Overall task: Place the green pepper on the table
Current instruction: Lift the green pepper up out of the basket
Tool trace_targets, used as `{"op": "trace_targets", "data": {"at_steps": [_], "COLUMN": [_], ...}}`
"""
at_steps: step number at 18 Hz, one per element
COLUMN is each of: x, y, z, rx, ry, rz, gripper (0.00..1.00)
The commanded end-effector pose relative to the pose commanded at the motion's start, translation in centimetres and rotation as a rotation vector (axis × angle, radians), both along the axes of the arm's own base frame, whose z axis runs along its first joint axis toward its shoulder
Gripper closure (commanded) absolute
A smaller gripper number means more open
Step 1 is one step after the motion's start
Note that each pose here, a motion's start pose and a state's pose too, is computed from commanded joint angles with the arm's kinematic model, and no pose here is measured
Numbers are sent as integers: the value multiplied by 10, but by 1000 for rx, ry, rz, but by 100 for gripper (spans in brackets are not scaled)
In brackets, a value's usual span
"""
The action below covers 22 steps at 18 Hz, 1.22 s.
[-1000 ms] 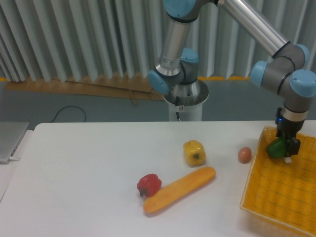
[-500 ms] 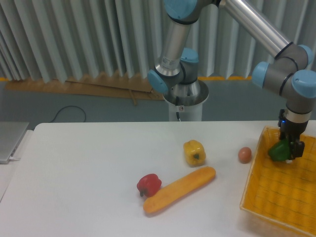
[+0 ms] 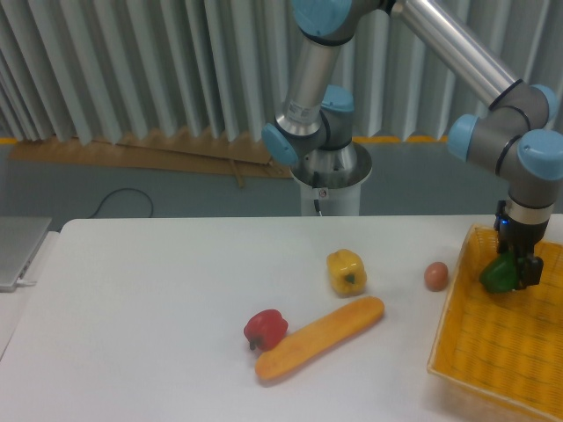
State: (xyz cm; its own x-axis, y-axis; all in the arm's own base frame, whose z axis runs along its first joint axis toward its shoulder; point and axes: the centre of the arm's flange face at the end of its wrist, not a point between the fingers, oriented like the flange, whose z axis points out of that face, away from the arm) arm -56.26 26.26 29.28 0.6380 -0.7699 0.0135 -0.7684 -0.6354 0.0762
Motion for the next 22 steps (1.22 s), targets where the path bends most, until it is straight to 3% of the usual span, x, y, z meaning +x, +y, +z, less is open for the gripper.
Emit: {"op": "trace_targets", "data": {"at_steps": [12,13,14,17,22], "x": [-6,-6,-6,-6,-4], "y": [8,8,7,7,11], "z": [-12,-13,-14,-13,-8], "rx": [-7,-7,-7,-8,-6], "ry": [5,3,2,1,8], "rz": [-9,-9,-7,-7,-15], "gripper": [0,9,27,35,35]}}
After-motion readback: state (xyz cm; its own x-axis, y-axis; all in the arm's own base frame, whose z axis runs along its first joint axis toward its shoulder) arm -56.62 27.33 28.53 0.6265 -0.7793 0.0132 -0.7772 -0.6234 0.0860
